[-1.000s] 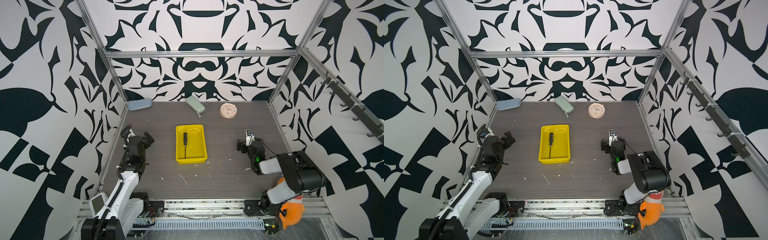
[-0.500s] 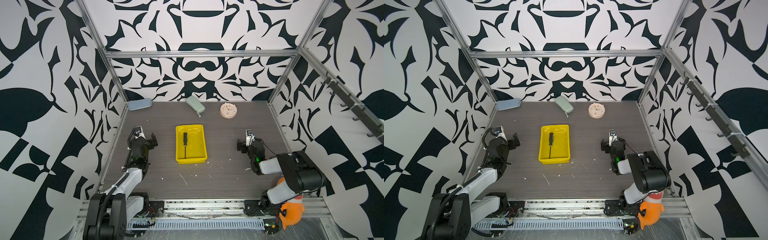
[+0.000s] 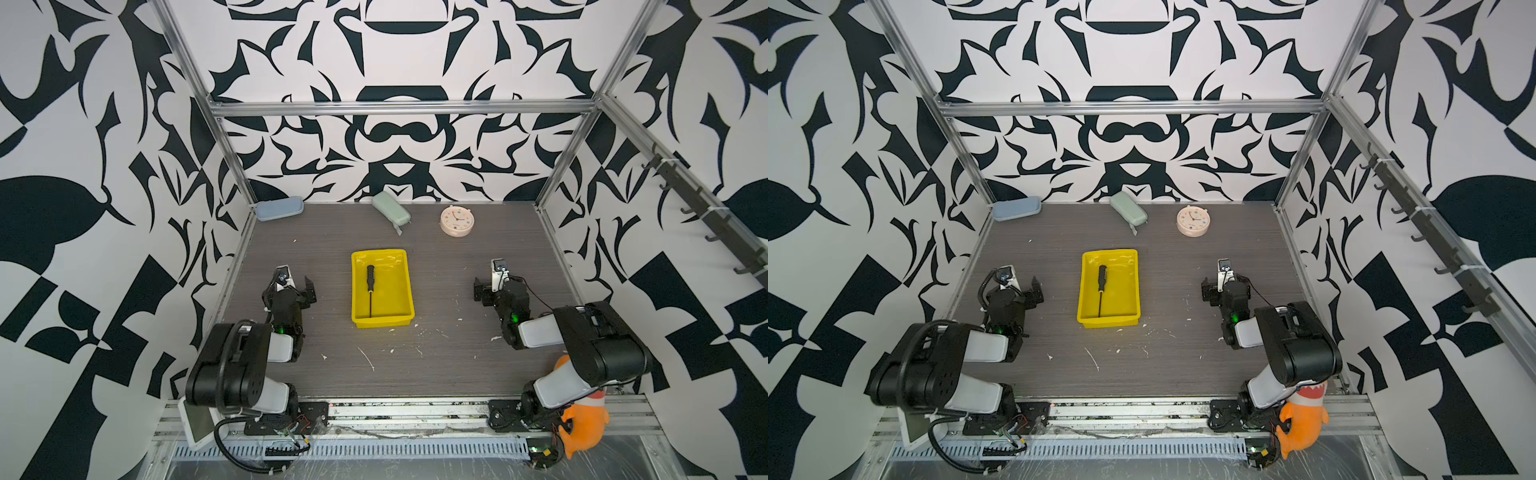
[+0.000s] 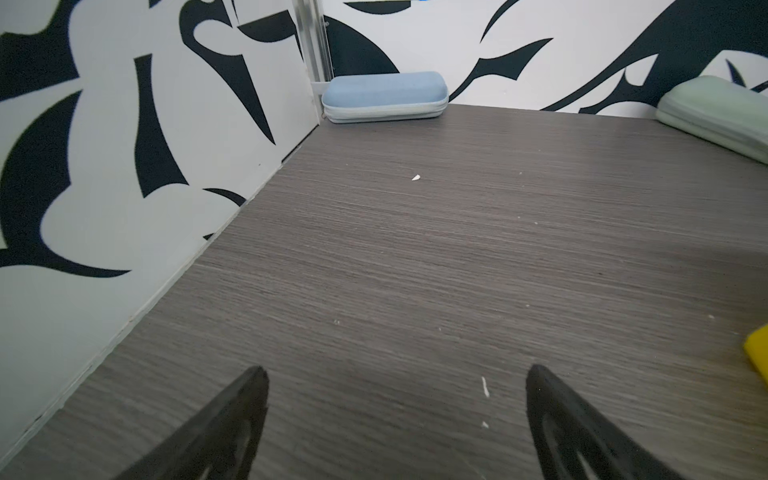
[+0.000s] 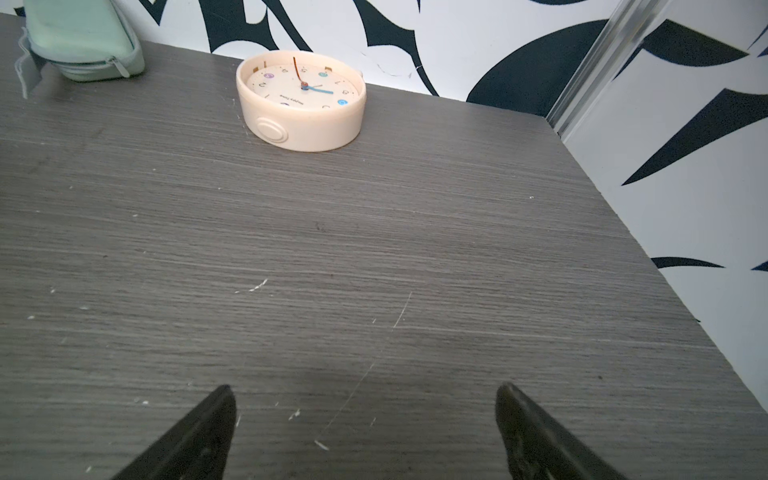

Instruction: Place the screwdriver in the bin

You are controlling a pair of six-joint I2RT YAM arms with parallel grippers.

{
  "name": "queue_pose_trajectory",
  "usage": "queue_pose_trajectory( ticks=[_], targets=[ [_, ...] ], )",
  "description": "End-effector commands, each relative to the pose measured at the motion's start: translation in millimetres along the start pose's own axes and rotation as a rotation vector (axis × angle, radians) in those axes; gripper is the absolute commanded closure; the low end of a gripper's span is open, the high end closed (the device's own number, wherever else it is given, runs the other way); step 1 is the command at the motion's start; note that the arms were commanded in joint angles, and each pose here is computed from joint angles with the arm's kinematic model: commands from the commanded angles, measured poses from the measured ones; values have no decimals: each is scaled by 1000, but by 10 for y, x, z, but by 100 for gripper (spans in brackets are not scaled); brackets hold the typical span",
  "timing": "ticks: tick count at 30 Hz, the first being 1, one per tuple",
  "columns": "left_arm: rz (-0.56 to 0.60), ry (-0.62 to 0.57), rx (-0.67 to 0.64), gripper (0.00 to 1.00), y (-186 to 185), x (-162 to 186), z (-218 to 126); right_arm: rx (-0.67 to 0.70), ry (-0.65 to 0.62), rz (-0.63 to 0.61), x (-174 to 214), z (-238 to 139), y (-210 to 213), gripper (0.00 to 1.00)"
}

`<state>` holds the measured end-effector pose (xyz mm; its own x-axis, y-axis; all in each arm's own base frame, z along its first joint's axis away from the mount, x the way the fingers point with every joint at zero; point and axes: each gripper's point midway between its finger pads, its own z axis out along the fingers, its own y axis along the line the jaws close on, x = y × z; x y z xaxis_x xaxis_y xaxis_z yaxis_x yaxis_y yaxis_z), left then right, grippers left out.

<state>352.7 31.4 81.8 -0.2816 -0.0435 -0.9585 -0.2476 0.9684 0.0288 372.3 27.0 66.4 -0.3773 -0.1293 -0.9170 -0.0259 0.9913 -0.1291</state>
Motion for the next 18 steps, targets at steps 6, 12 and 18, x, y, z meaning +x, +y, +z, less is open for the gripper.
queue_pose_trajectory(
  ticks=[6,12,18],
  targets=[
    [-28,-36,-49,1,38,-232,182,-6,-46,7,-181,22,7,1],
    [-17,4,-45,1,17,-227,289,-6,-45,7,-182,26,5,0],
    [-17,3,-43,1,12,-229,288,-7,-44,7,-180,27,3,1]
  ],
)
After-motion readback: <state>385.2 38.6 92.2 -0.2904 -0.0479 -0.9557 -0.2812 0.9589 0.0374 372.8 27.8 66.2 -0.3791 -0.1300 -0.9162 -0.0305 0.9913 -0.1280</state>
